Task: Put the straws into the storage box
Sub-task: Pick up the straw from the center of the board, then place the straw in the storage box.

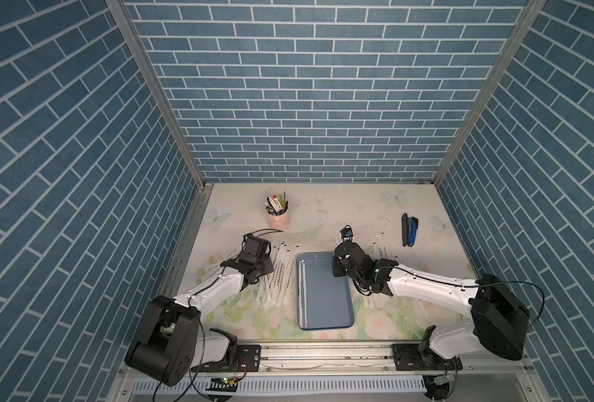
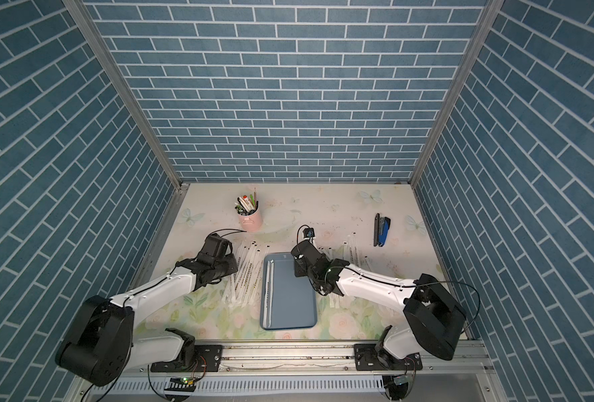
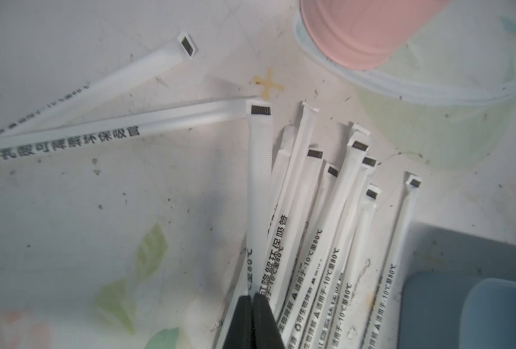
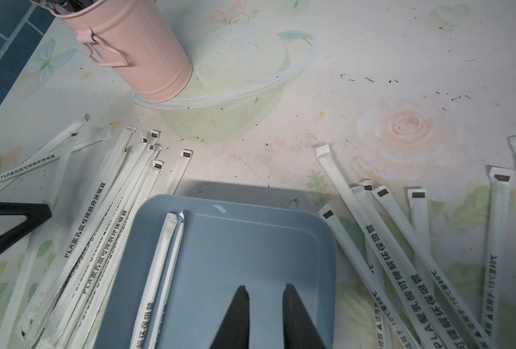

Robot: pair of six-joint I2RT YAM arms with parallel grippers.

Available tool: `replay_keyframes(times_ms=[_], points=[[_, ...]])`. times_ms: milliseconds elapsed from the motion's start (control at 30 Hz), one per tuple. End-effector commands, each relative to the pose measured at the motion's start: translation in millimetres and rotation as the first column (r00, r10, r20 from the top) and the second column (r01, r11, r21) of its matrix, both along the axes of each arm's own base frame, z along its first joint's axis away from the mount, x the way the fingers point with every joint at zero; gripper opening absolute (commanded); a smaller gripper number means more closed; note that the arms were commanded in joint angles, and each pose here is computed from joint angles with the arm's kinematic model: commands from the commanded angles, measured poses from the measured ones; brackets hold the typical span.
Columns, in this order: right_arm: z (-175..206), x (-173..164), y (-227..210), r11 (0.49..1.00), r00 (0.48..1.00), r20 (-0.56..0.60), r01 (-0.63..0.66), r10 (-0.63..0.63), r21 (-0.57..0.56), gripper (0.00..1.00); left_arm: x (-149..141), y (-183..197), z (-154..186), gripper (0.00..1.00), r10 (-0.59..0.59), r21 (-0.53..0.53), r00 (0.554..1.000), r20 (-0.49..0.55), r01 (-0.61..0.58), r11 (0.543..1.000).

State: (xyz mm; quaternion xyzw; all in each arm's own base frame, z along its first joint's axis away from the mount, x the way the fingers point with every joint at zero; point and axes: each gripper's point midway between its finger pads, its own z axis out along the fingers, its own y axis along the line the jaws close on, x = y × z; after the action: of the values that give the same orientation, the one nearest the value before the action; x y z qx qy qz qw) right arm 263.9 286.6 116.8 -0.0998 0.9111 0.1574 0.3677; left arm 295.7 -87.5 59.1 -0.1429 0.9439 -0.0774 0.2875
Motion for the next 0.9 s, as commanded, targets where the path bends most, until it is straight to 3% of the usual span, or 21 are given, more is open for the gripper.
replay_keyframes(times_ms=[0, 133, 233, 367, 500, 867], points=[[13.0, 9.3, 4.8, 1.000, 0.999, 0.036, 0.007, -0.007, 0.015, 0.22, -1.9, -2.2, 27.4, 0.03, 0.006, 0.027, 1.000, 0.026, -0.006, 1.000], [17.0, 14.3, -0.3, 1.000, 0.999, 0.047, 0.021, -0.022, 0.015, 0.22, -7.6, -28.0, 61.4, 0.02, -0.034, 0.044, 0.997, 0.074, 0.030, 0.999], [21.8, 20.0, -8.6, 0.999, 0.997, 0.055, 0.044, -0.045, 0.024, 0.21, -19.5, -73.3, 75.7, 0.01, -0.097, -0.013, 0.990, 0.105, 0.099, 0.995], [26.7, 27.9, -22.4, 0.997, 0.995, 0.064, 0.076, -0.077, 0.030, 0.22, -44.0, -147.8, 65.4, 0.01, -0.207, -0.062, 0.974, 0.096, 0.213, 0.975], [30.2, 30.9, -33.2, 0.995, 0.993, 0.071, 0.094, -0.096, 0.030, 0.21, -58.2, -188.9, 35.8, 0.00, -0.261, -0.073, 0.964, 0.058, 0.265, 0.962], [27.3, 27.8, -47.1, 0.993, 0.991, 0.066, 0.113, -0.115, 0.029, 0.21, -65.2, -182.1, -20.2, 0.00, -0.254, -0.005, 0.967, 0.007, 0.254, 0.967]])
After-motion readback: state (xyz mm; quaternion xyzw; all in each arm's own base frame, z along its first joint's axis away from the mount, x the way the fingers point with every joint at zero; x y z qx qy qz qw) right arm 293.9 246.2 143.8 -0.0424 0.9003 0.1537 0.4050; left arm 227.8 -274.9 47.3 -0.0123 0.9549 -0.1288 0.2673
